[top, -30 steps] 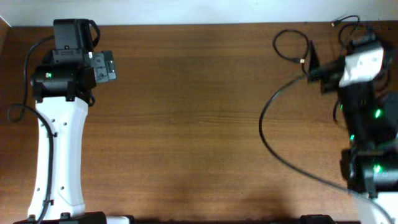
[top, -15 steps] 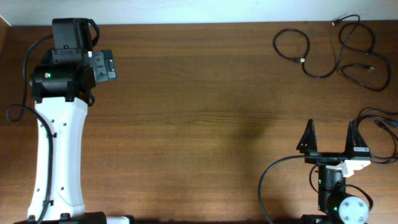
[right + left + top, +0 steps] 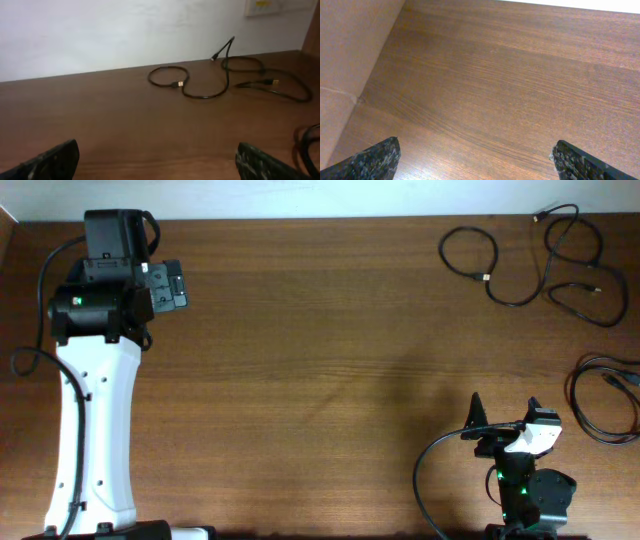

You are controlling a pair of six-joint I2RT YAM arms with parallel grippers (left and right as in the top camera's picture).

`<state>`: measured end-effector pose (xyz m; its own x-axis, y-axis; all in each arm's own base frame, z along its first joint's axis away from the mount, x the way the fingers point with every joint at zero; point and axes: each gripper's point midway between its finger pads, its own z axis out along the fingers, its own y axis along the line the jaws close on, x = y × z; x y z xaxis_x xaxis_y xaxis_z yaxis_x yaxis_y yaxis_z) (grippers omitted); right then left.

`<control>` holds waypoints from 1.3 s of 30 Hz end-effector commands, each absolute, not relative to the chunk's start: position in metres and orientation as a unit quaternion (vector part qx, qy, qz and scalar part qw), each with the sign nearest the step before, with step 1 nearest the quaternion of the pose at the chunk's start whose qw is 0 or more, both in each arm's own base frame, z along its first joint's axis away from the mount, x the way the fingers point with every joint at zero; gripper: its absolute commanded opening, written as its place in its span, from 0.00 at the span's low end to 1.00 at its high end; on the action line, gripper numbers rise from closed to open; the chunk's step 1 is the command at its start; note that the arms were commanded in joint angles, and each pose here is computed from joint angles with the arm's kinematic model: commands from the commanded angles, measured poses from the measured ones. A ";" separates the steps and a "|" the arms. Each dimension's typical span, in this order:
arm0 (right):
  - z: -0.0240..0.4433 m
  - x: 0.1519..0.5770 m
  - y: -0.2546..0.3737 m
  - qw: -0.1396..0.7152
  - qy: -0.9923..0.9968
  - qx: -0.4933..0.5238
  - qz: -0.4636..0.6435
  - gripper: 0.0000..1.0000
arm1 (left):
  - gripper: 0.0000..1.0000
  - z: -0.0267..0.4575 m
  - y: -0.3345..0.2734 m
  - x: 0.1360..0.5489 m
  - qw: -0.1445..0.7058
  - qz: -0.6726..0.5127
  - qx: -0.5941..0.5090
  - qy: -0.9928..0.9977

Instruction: Untangle cables

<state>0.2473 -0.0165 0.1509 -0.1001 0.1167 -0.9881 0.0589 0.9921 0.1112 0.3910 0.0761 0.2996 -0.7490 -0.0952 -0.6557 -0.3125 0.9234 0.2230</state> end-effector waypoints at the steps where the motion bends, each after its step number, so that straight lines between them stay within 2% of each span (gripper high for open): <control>1: 0.149 0.247 -0.016 0.667 0.742 0.060 0.027 0.99 | 0.99 0.308 0.076 0.390 0.346 0.164 -0.106 0.918; 12: 0.149 0.247 -0.016 0.667 0.742 0.060 0.027 0.99 | 0.99 0.309 0.077 0.390 0.347 0.166 -0.107 0.917; 15: 0.149 0.247 -0.016 0.667 0.742 0.060 0.027 0.99 | 0.99 0.349 0.056 0.411 0.450 0.099 -0.093 0.883; 17: 0.149 0.247 -0.016 0.667 0.742 0.060 0.027 0.99 | 0.99 0.377 0.047 0.408 0.528 0.073 -0.086 0.842; 24: 0.149 0.247 -0.016 0.667 0.742 0.060 0.027 0.99 | 0.99 0.387 0.026 0.317 0.720 0.023 -0.064 0.691; 29: 0.149 0.247 -0.016 0.667 0.742 0.060 0.027 0.99 | 0.99 0.358 0.014 0.276 0.790 -0.006 -0.042 0.612; 32: 0.149 0.247 -0.016 0.667 0.742 0.060 0.027 0.99 | 0.99 0.318 0.009 0.253 0.833 -0.033 -0.041 0.550; 39: 0.149 0.247 -0.016 0.667 0.742 0.060 0.027 0.99 | 0.99 0.232 0.009 0.250 0.769 -0.029 -0.048 0.636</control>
<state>0.2473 -0.0165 0.1510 -0.0998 0.1170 -0.9881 0.0589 0.9920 0.1115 0.2528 0.0110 0.2478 0.2391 -0.0934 -0.9665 -0.0235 0.9945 -0.1019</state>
